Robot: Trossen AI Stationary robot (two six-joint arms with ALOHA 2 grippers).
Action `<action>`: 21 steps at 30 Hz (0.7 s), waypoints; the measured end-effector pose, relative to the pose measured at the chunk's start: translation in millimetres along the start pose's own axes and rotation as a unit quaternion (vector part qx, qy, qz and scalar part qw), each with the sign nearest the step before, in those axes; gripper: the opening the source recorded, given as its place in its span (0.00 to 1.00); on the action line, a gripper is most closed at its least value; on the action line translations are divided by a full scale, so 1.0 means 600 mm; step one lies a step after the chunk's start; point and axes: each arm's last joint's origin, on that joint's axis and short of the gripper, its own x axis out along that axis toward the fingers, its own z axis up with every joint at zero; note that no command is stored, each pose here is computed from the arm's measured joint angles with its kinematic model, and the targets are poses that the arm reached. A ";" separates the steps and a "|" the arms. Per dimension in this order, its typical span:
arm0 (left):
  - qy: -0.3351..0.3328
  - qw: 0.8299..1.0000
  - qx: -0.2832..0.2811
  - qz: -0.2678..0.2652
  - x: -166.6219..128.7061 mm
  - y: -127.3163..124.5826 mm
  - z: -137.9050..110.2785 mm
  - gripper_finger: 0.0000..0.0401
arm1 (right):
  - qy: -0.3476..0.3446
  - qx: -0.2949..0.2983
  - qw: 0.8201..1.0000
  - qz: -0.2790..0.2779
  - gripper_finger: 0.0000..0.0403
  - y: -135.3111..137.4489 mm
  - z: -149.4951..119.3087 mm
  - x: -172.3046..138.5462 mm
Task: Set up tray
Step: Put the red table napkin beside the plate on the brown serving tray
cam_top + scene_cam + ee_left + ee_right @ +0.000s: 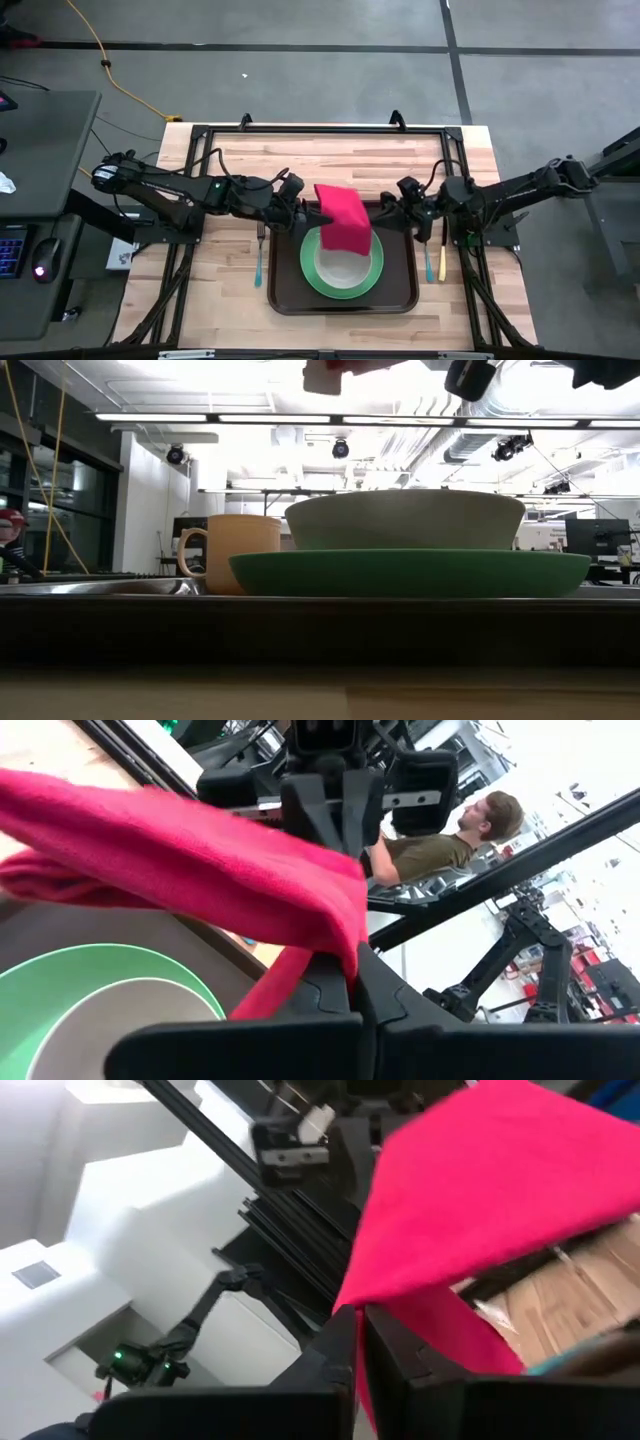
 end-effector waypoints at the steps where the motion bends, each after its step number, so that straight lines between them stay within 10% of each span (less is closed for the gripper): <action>1: 0.000 1.000 0.000 0.000 0.000 0.000 0.000 0.03 | -0.004 -0.003 1.000 0.004 0.00 0.001 0.002 0.000; 9: 0.000 1.000 0.007 -0.005 0.000 -0.001 0.000 0.03 | 0.004 0.001 1.000 0.021 0.03 0.001 0.006 -0.001; 21: -0.018 0.999 0.007 -0.042 0.000 -0.012 0.008 0.03 | 0.035 0.031 0.999 0.003 0.43 -0.007 -0.002 -0.001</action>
